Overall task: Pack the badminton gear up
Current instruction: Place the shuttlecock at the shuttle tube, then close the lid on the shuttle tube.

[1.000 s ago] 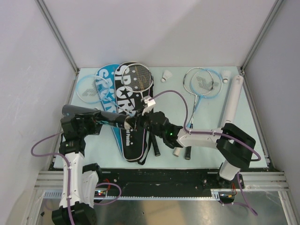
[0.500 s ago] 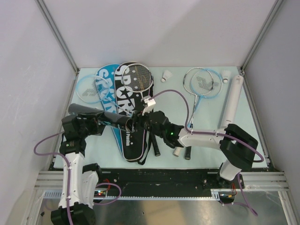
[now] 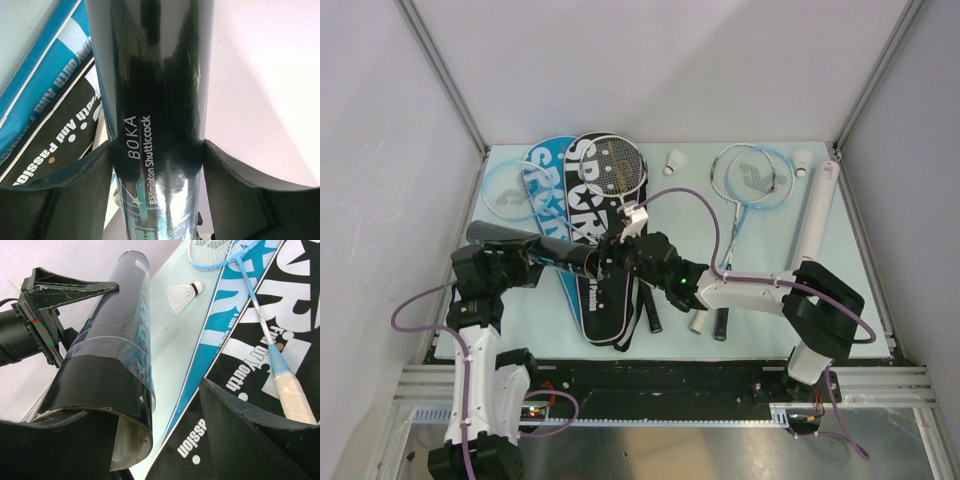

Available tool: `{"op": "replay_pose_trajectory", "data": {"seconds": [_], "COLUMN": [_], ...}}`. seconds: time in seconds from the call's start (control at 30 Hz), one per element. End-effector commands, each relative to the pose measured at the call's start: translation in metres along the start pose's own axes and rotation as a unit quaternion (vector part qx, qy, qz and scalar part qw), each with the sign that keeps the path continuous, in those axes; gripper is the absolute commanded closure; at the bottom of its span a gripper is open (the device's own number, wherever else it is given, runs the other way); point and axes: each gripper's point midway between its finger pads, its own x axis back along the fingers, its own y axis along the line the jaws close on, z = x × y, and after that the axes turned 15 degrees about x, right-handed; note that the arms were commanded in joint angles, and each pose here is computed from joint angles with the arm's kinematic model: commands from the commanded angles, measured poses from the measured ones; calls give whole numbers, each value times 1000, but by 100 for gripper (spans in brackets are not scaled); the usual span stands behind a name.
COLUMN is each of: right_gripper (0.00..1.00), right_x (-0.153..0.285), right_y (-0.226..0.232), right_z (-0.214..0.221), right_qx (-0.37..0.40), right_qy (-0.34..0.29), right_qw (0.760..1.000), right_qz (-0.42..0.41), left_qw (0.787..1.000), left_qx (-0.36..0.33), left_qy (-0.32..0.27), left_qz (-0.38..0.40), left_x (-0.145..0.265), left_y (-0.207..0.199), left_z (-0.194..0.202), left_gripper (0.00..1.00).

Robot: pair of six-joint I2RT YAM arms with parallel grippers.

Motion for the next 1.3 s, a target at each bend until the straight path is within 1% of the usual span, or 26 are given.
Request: {"op": "replay_pose_trajectory", "data": {"seconds": [0.0,0.17,0.3,0.4,0.43,0.6,0.73,0.87,0.97,1.03,1.13,1.27], "right_gripper": [31,29,22,13,12,11,12,13,18,22,28,40], "right_x": [-20,-25,-21,-9,-4,29,51,67,79,82,84,91], "right_y": [21,24,22,23,22,18,28,40,32,12,-33,-99], "right_z": [-29,-27,-28,-33,-32,-40,-47,-54,-58,-56,-43,-16], "right_qx": [-5,-4,4,16,20,22,29,31,14,2,-15,-37], "right_qy": [-48,-54,-45,-36,-31,-19,-11,-4,-6,0,32,82], "right_qw": [999,998,999,999,999,999,997,994,994,997,999,989], "right_qz": [-18,-15,-9,-11,-13,-29,-68,-109,-105,-72,-1,115], "left_qw": [996,996,996,997,997,998,997,997,996,995,993,990], "left_qx": [-35,-37,-41,-43,-43,-48,-58,-64,-73,-80,-93,-115], "left_qy": [65,72,63,46,43,22,-6,-22,-32,-39,-52,-62], "left_qz": [43,47,49,46,44,40,44,39,37,39,43,44], "left_x": [18,21,20,16,15,9,7,3,1,1,2,2], "left_y": [-26,-29,-28,-25,-24,-21,-20,-16,-16,-16,-16,-15], "left_z": [35,39,36,29,28,19,8,1,-3,-5,-10,-14], "left_gripper": [72,72,73,73,73,74,74,74,74,74,74,75]}}
